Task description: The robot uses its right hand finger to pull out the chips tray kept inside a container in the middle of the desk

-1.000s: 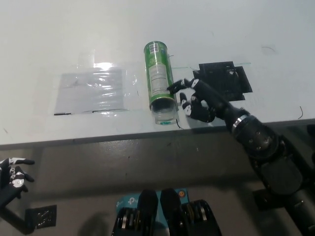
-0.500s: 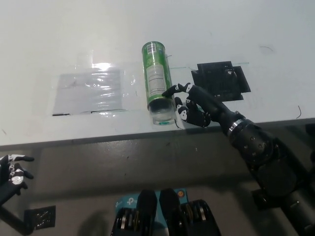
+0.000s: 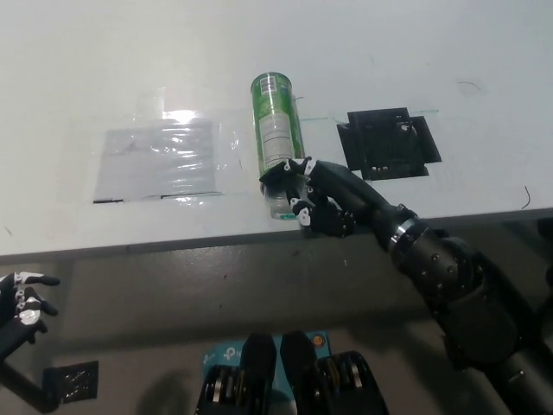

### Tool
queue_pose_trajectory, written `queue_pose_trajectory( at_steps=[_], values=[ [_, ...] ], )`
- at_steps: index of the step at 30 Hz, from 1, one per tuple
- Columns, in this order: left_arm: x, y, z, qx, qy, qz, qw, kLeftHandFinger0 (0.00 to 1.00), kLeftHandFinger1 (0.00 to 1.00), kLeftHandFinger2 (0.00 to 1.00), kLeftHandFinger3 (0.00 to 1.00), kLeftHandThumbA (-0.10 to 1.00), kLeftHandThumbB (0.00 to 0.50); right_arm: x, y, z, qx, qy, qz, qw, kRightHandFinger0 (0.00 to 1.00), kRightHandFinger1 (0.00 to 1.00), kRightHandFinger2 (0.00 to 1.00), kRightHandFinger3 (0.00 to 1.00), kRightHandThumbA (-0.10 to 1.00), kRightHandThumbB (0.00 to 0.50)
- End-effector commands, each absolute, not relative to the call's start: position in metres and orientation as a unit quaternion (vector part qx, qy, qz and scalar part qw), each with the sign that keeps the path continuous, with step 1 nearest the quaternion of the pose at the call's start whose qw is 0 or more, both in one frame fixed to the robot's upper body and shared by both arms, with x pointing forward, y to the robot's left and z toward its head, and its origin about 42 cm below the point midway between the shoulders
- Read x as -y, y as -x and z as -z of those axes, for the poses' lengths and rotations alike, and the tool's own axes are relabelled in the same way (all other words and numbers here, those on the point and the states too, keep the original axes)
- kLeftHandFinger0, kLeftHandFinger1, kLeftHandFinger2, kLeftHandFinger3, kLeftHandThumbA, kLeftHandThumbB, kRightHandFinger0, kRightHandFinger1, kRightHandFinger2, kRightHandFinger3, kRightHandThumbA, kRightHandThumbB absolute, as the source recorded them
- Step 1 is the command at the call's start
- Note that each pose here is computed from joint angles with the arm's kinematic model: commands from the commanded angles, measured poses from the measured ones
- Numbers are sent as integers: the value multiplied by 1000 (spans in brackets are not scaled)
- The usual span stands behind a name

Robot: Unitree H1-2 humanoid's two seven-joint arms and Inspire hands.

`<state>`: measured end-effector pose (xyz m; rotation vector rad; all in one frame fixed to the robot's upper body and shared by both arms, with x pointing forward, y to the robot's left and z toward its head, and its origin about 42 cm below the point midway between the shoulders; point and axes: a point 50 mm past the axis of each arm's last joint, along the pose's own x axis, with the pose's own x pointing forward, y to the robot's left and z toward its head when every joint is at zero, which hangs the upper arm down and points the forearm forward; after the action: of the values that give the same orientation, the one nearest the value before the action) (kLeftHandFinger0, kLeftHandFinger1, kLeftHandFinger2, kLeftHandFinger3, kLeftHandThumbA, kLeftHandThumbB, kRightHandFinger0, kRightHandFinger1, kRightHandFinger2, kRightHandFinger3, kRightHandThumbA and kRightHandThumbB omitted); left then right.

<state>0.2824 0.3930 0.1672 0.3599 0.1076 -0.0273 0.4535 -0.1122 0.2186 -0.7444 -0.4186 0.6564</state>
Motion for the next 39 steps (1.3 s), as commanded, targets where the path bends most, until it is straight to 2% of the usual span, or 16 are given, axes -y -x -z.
queue_pose_trajectory(
  at_steps=[1, 3, 6, 8, 11, 12, 14, 16, 18, 25, 29, 33, 34, 35, 36, 39],
  values=[
    [-401, -281, -184, -35, -194, 8, 980, 253, 296, 380, 570, 56, 0, 108, -454, -246, 237, 348, -320, 849, 0, 0, 692, 721, -100, 202],
    [-401, -281, -184, -35, -192, 9, 981, 267, 304, 380, 561, 56, 0, 111, -452, -242, 236, 353, -319, 848, 0, 0, 648, 694, -100, 200],
    [-400, -278, -183, -35, -193, 10, 981, 257, 296, 375, 556, 54, 0, 116, -451, -236, 227, 355, -316, 850, 0, 0, 650, 691, -100, 204],
    [-400, -278, -182, -35, -190, 9, 981, 255, 293, 371, 557, 58, 0, 121, -454, -234, 211, 353, -311, 857, 0, 1, 684, 715, -100, 200],
    [-400, -279, -183, -36, -190, 8, 981, 263, 298, 376, 575, 45, 0, 126, -458, -232, 209, 346, -305, 862, 0, 0, 687, 727, -100, 201],
    [-399, -279, -184, -40, -188, 6, 981, 265, 297, 375, 567, 35, 0, 131, -458, -232, 202, 341, -295, 870, 0, 4, 683, 760, -100, 200],
    [-399, -278, -184, -41, -187, 5, 982, 266, 297, 375, 566, 30, 0, 132, -458, -232, 202, 340, -295, 870, 0, 0, 683, 761, -100, 200],
    [-399, -277, -184, -36, -196, 8, 980, 256, 294, 376, 575, 15, 0, 138, -457, -228, 200, 346, -288, 870, 0, 15, 676, 721, -100, 210],
    [-400, -277, -185, -35, -197, 9, 980, 263, 300, 382, 576, 12, 0, 141, -457, -225, 193, 351, -284, 871, 0, 10, 687, 751, -100, 202],
    [-403, -274, -183, -35, -194, 6, 980, 255, 293, 378, 563, 36, 0, 145, -456, -217, 178, 359, -276, 873, 1, 35, 717, 790, -100, 194],
    [-403, -274, -187, -36, -200, 2, 979, 256, 291, 370, 559, 66, 0, 139, -460, -210, 177, 349, -273, 879, 0, 0, 680, 777, -100, 187],
    [-403, -276, -189, -33, -193, 5, 981, 254, 285, 358, 555, 84, 0, 132, -459, -201, 175, 340, -276, 882, 0, 3, 669, 767, -100, 199],
    [-404, -276, -188, -37, -198, 4, 980, 254, 291, 362, 553, 100, 0, 132, -459, -201, 175, 340, -276, 882, 91, 95, 650, 744, -100, 255],
    [-405, -276, -191, -32, -200, 5, 979, 247, 285, 356, 548, 114, 0, 122, -458, -194, 176, 334, -284, 881, 63, 78, 657, 740, -100, 195],
    [-405, -276, -191, -33, -199, 5, 979, 255, 291, 360, 550, 124, 0, 119, -459, -192, 178, 332, -286, 881, 15, 53, 653, 721, -100, 203],
    [-405, -278, -193, -32, -198, 6, 980, 260, 294, 363, 554, 140, 0, 112, -460, -192, 183, 339, -284, 878, 0, 36, 632, 703, -100, 207]
  ],
)
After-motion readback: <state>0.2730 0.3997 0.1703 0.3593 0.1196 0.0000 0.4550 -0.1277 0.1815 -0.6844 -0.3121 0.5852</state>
